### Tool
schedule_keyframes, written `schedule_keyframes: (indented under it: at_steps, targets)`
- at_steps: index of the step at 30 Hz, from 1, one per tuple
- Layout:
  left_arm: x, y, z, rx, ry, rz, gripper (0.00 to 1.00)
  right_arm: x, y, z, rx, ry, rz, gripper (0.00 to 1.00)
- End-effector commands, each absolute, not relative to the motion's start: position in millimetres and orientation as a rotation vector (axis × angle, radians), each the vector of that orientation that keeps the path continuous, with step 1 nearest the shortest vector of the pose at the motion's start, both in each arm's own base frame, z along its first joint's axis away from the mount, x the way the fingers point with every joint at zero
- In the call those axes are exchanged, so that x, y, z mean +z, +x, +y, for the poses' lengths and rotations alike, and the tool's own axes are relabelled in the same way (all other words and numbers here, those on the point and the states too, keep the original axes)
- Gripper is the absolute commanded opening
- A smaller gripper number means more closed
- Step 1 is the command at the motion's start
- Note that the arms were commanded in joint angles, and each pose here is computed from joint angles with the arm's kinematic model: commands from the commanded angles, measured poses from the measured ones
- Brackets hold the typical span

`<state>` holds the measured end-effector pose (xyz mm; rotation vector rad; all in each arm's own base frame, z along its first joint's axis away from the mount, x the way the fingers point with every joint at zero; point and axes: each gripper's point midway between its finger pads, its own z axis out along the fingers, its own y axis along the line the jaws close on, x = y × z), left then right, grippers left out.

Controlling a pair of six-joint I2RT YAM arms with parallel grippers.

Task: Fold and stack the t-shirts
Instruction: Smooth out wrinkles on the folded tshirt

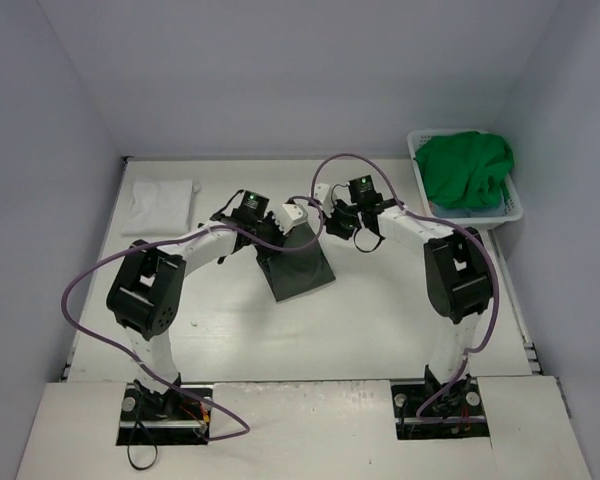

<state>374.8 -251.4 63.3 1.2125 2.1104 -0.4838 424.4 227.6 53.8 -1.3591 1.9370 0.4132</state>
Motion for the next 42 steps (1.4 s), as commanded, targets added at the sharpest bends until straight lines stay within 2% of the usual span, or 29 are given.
schedule_keyframes:
  at_steps: [1, 10, 21, 26, 36, 39, 42]
  targets:
    - [95.9, 400.7, -251.3, -0.422, 1.153, 2.058, 0.0, 120.0, 432.4, 236.9, 0.387, -1.324, 1.801, 0.0]
    - [88.6, 405.8, -247.4, -0.387, 1.145, 2.13, 0.0, 130.4, 405.5, 249.8, 0.532, -1.375, 1.755, 0.0]
    - [67.7, 399.5, -231.6, -0.319, 1.155, 2.277, 0.0, 126.6, 403.2, 275.7, 0.65, -1.382, 1.749, 0.0]
    - [43.1, 386.8, -238.6, -0.421, 1.163, 2.402, 0.0, 126.3, 400.5, 278.7, 0.653, -1.387, 1.751, 0.0]
    - [28.8, 379.3, -240.5, -0.543, 1.061, 2.545, 0.0, 133.0, 400.2, 274.3, 0.626, -1.38, 1.753, 0.0]
    - [30.2, 378.6, -241.9, -0.582, 1.042, 2.545, 0.0, 133.0, 400.1, 274.9, 0.626, -1.38, 1.755, 0.0]
    - [55.7, 388.8, -240.7, -0.592, 1.001, 2.462, 0.0, 133.6, 400.9, 274.0, 0.623, -1.377, 1.759, 0.0]
